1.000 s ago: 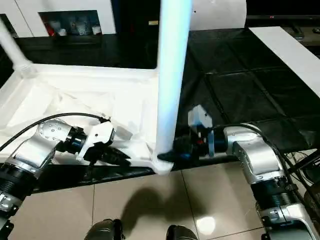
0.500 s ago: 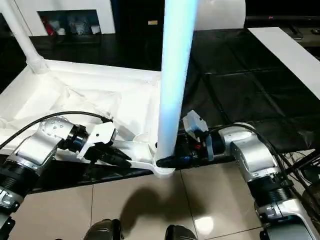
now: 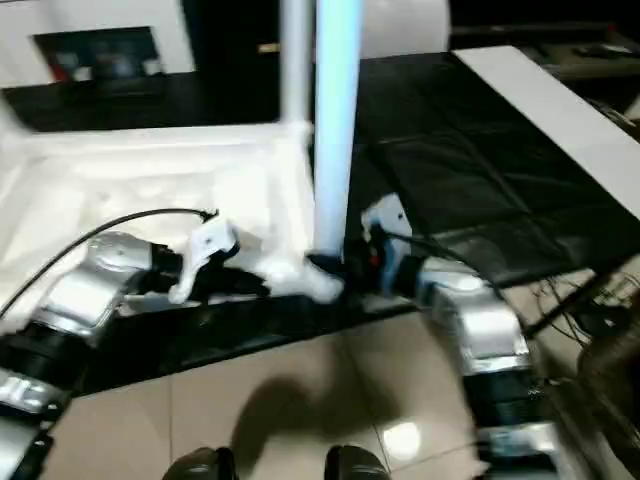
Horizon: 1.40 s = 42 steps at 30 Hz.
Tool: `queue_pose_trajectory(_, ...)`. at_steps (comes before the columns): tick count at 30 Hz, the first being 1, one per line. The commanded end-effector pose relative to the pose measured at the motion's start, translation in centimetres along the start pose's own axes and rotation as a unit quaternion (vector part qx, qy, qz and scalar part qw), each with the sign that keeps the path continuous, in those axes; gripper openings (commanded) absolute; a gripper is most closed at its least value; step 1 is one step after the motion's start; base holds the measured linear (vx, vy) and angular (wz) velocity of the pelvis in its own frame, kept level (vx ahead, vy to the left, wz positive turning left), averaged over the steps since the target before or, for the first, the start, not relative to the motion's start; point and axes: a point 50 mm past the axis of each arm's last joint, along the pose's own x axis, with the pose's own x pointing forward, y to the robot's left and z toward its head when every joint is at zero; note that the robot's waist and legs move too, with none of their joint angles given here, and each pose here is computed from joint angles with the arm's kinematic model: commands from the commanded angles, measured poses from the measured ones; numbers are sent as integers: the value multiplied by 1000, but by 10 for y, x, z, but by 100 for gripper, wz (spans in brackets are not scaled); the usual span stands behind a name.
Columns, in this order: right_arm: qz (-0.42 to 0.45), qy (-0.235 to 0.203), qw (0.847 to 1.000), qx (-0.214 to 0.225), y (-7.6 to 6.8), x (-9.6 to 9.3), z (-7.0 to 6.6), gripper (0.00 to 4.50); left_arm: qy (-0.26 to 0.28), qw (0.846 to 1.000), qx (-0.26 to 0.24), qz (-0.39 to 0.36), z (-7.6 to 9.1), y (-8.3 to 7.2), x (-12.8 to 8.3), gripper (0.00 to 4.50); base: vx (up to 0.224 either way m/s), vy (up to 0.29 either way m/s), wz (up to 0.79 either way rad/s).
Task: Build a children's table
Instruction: Rotate leg to tighten
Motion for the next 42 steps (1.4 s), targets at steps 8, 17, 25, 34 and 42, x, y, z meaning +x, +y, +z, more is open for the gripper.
queue_pose_trajectory(8,-105,-1,991,88,48,85,-6,209,-81,988,-33,125,50,-11,60,0,0,0,0)
queue_pose_trajectory(17,-128,-43,990,49,37,70,-6,336,-65,992,-7,107,40,-14,53,0,0,0,0)
queue_pose_trajectory(25,-81,-86,992,-32,11,19,-2,401,-50,997,19,61,18,-14,34,0,0,0,0)
queue_pose_trajectory(34,84,-10,991,-102,-10,-37,1,443,-17,993,80,-83,0,-22,3,0,0,0,0)
queue_pose_trajectory(42,215,40,967,-128,-14,-52,8,406,32,978,107,-178,-11,-24,-18,0,0,0,0)
